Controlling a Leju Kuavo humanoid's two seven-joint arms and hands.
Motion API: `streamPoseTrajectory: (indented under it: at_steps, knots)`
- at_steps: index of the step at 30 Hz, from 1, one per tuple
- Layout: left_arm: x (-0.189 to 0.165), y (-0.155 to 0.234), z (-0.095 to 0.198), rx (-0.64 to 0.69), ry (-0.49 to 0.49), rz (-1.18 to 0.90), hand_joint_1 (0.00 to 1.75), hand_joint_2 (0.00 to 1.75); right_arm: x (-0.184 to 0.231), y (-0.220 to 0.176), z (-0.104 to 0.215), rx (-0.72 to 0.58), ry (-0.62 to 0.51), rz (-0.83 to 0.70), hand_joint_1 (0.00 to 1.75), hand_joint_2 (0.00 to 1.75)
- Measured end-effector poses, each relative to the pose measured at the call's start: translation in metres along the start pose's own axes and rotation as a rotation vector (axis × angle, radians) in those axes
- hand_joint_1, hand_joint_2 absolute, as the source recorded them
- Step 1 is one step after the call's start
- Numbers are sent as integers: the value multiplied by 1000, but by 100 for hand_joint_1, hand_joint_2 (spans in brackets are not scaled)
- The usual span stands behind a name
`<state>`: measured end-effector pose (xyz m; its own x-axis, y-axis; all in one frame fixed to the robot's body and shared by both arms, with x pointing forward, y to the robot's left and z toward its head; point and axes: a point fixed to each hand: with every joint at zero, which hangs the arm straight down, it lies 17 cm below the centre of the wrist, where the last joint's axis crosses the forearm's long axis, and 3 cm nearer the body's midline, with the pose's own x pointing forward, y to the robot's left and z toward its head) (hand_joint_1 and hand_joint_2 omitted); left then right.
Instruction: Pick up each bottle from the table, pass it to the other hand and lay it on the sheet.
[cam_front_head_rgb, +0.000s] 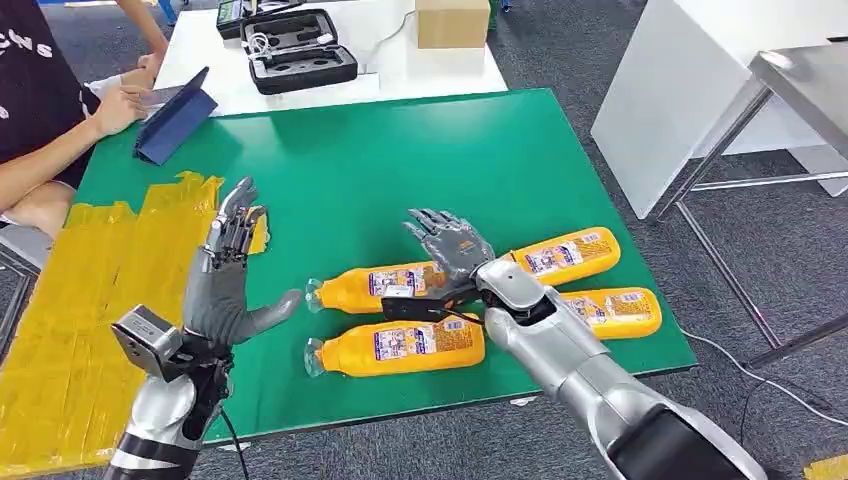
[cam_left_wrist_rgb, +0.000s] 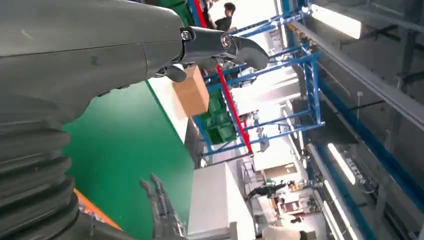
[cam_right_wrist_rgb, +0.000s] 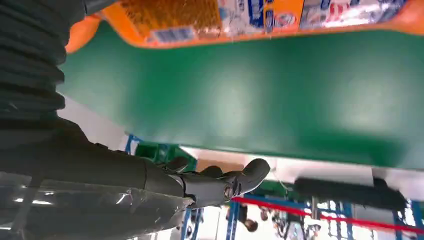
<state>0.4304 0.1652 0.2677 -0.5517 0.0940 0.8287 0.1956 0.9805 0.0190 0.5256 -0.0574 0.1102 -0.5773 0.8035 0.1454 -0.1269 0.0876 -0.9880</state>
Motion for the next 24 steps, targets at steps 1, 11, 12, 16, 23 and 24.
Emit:
streamPoseTrajectory:
  at_steps: [1,11,12,16,23,24]
  knots:
    - [-1,-1,0,0,3,3,0,175,-2,2,-2,6,6,0,0,175]
    - [-12,-8,-1,-13,28,18,0,175,-5,23,-10,92,42,-15,0,175]
    - [-13,-8,0,-13,31,20,0,175,-5,25,-10,98,44,-18,0,175]
    - [-16,-8,0,-12,39,22,0,175,-6,29,-10,113,54,-26,0,175]
    - [-15,-8,-2,-12,32,35,0,175,-16,48,-5,201,88,-56,133,175]
    - [-15,-9,-2,-12,29,35,0,175,-16,50,-4,213,91,-58,136,175]
